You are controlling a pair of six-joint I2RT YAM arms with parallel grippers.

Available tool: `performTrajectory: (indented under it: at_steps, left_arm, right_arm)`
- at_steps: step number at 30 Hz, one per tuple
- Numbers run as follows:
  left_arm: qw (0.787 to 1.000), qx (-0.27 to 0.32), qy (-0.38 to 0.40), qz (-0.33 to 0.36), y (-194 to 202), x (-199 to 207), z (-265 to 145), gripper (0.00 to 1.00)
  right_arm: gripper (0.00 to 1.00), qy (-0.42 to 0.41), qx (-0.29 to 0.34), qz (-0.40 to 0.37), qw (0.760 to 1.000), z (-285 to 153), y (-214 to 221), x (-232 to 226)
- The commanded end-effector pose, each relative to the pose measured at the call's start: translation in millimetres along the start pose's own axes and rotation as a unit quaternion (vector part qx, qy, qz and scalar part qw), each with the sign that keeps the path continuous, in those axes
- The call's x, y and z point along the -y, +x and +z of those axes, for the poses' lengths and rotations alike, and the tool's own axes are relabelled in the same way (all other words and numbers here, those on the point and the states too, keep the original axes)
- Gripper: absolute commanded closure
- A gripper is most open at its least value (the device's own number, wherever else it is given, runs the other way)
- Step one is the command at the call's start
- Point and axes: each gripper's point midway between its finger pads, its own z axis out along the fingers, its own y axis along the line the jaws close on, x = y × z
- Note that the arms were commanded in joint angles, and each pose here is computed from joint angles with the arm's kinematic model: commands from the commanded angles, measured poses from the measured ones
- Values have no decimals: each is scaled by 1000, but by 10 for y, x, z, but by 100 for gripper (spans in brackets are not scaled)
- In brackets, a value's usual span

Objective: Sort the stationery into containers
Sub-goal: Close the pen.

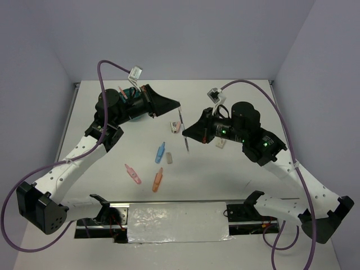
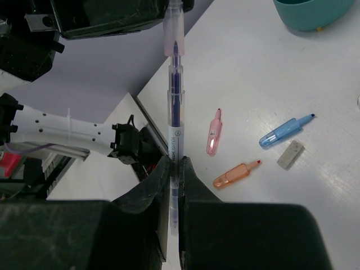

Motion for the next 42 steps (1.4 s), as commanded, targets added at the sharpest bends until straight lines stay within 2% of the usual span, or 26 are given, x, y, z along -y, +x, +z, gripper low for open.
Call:
performTrajectory:
  at_steps: [1,10,15,19,23,26,27,30,31,33,35,36,38,39,42]
  left_arm:
    - [999,11,27,35,-98,172,-34,100]
    - [999,-1,10,41,-25,107,-84,100]
    - [999,-2,27,23,-23,179,-75,100]
    - [999,-4,38,16,-3,259,-82,100]
    - [999,-13,33,21,45,265,-103,95]
    - [999,-20,22,31,58,251,-123,82]
    - [999,-16,20,36,35,269,-135,73]
    - [998,-8,1,59,-61,271,-131,59]
    - [998,-11,-6,60,-64,259,-126,59]
    - [997,-10,-5,77,-131,298,-100,64]
    - [996,-13,2,83,-163,341,-70,66]
    - [997,-16,4,81,-160,334,-51,75]
    - [996,-17,16,82,-169,375,-33,84]
    - [996,-22,24,81,-149,393,-29,91]
    - [995,-23,50,81,-130,466,-30,100]
  right_arm:
    - [100,-12,30,-27,999,-62,-234,-162]
    - [100,-11,43,-40,998,-75,-387,-224]
    - [100,-10,50,-49,998,-18,-467,-222]
    - [100,0,75,-72,995,48,-642,-200]
    - [100,3,123,-110,986,39,-1004,-296]
    - [100,-17,126,-130,983,62,-1114,-418]
    - [100,-37,106,-131,985,128,-1035,-462]
    - [100,-41,86,-131,987,165,-891,-450]
    - [100,-36,78,-129,988,179,-820,-404]
    - [100,-39,74,-125,989,157,-775,-408]
    - [100,-46,64,-119,990,170,-702,-409]
    - [100,-48,61,-118,990,178,-677,-410]
    - [100,-46,58,-116,990,186,-643,-394]
    - [100,-46,61,-116,990,169,-649,-401]
    - [100,-42,69,-115,990,161,-685,-399]
